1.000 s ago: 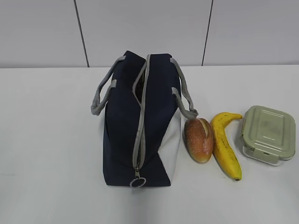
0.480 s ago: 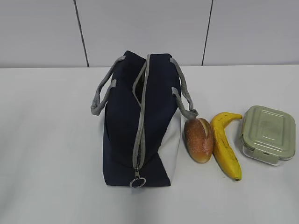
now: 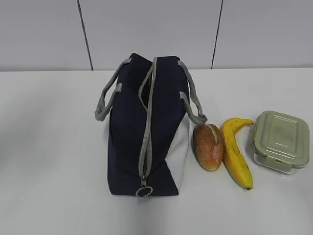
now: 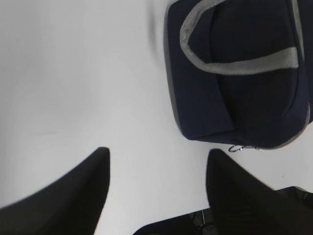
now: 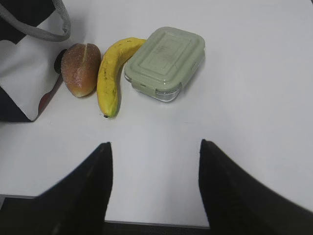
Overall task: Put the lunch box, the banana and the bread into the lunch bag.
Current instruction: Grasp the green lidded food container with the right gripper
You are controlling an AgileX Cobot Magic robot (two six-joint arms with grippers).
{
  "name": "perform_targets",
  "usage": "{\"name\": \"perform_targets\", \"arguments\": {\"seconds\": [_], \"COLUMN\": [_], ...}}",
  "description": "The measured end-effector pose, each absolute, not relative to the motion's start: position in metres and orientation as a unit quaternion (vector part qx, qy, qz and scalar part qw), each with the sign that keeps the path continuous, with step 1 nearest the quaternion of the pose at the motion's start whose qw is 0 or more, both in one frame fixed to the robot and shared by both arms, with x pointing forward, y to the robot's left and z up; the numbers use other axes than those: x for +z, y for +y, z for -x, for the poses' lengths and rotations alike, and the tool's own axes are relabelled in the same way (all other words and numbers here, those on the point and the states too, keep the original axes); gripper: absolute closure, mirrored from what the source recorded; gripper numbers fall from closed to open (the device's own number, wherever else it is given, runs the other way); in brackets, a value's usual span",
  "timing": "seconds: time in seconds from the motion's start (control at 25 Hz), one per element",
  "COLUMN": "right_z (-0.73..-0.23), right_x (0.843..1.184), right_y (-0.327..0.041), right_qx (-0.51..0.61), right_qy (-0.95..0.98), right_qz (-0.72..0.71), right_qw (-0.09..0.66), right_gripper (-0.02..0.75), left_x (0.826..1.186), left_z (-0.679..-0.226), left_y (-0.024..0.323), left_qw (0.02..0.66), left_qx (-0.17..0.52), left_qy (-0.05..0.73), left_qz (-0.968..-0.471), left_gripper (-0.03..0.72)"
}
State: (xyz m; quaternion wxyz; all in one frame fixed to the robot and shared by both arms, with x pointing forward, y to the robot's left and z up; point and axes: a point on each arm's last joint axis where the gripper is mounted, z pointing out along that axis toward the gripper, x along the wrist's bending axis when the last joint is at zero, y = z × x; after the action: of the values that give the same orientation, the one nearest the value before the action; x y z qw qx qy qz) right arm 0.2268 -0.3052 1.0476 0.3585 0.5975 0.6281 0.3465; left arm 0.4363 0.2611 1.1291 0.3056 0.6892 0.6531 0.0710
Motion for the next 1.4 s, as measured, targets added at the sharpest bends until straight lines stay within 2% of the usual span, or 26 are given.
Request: {"name": "perform_targets", "arguments": {"seconds": [0.24,0.6,1.0,1.4], "right_z": [-0.227,-0.227,-0.227,-0.227], "right_x": [1.048,1.048,1.048,1.048], "right_y": [-0.305,-0.305,-0.305,-0.305], "right_qx": [0.346,0.346,0.346,0.346], "right_qy": [0.628,0.628,0.628,0.628], "right_qz": [-0.597,-0.597,-0.597,-0.597], "right_qw": [0.358,0.358,0.358,0.358], "right_gripper": [0.321,0.321,0.321,0.321], "left_x": [1.139,1.119,1.112,1.086], "left_z": [-0.499,-0.562,-0.578,-0.593], "left_y": [0.232,0.171,0.124,0.112], "left_qw": [0.307,0.286,0.282,0.249], "left_qx": [0.054,0.012,-0.014,-0.042], "left_qy": [0.623,0.577,0.555,0.576], "left_qz": [-0.718,-0.765,-0.782,-0.778], "left_gripper": [0.254,0.254,0.222,0.221]}}
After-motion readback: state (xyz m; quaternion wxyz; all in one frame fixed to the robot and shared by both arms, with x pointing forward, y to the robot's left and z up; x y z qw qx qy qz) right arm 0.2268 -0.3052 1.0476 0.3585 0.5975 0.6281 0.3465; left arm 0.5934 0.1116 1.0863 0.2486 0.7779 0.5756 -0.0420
